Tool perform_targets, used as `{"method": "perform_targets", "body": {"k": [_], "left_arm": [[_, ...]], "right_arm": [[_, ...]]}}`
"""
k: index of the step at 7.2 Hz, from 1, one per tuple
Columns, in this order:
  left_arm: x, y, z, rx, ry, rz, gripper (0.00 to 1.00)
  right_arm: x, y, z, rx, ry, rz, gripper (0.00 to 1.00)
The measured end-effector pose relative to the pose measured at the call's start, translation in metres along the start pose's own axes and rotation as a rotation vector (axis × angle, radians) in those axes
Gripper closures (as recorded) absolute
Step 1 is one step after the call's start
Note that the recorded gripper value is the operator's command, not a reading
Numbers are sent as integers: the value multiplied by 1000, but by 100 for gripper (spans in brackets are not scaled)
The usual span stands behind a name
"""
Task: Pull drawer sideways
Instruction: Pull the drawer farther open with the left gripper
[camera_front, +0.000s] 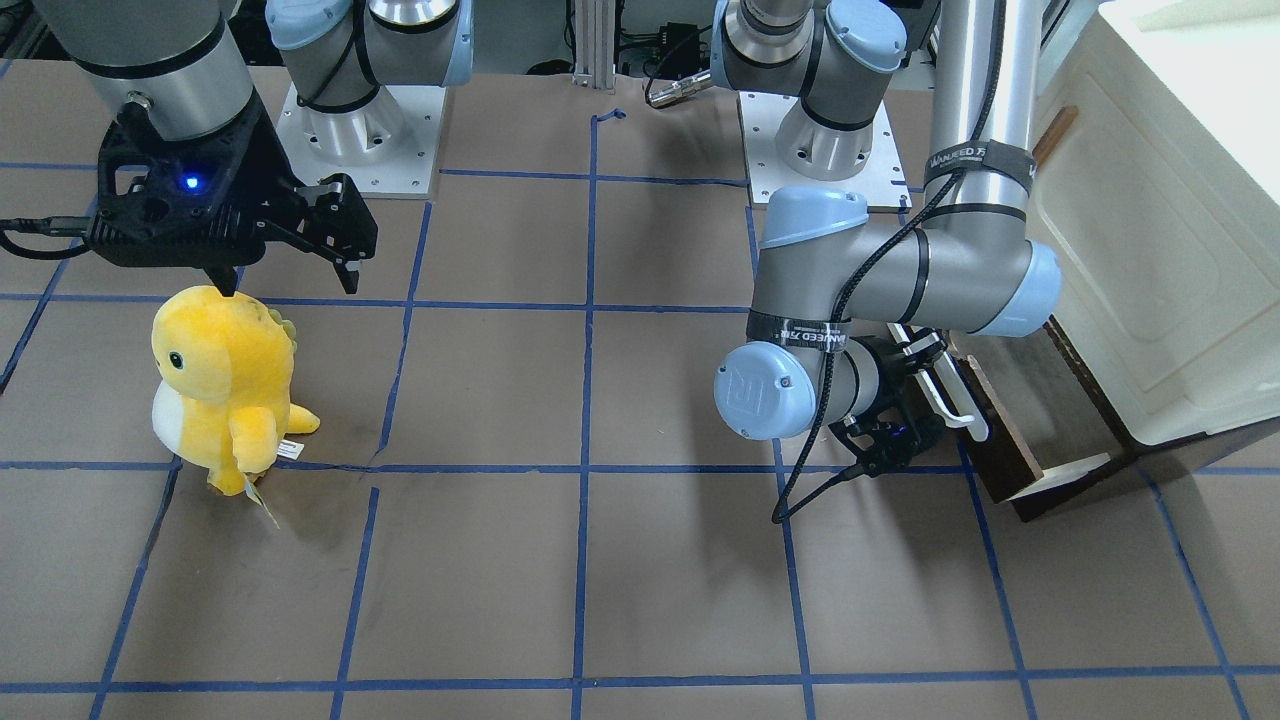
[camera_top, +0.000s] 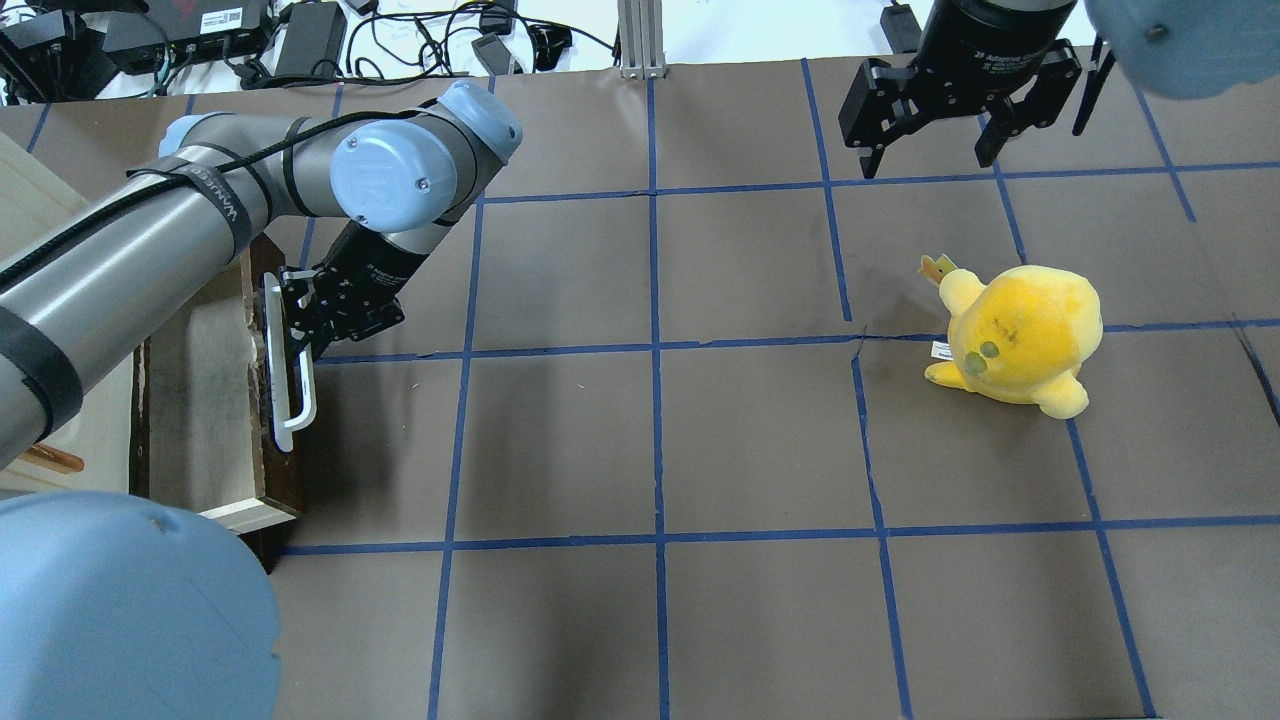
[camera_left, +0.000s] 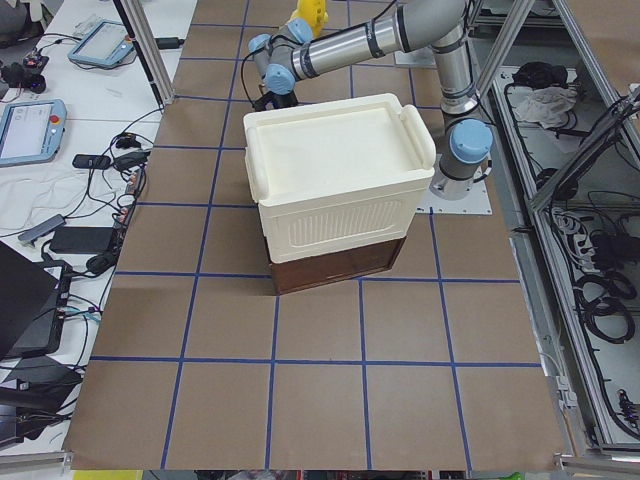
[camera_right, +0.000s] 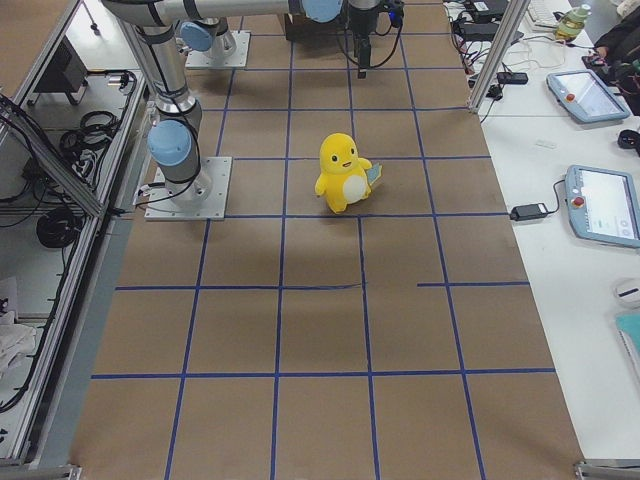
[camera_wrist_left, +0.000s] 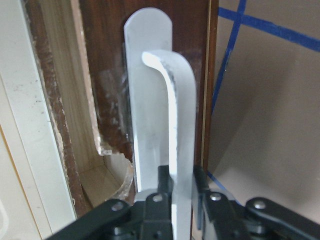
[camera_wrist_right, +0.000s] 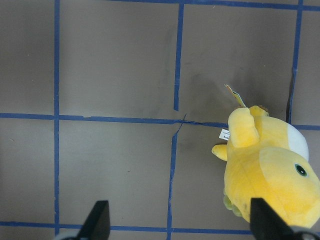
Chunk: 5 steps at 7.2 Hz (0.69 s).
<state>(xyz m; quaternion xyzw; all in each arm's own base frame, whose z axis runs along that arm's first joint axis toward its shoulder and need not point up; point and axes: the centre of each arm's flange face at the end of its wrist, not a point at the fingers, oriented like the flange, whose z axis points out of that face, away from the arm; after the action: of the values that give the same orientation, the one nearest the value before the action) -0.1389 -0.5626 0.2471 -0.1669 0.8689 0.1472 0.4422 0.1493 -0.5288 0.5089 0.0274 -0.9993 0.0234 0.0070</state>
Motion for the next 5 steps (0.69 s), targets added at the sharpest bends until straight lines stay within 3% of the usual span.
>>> {"method": "perform_targets", "body": {"k": [5], "left_arm": [[6,4,-8,12,4,-8,93]], "right_arm": [[0,0,0,0,0,0,0]]}}
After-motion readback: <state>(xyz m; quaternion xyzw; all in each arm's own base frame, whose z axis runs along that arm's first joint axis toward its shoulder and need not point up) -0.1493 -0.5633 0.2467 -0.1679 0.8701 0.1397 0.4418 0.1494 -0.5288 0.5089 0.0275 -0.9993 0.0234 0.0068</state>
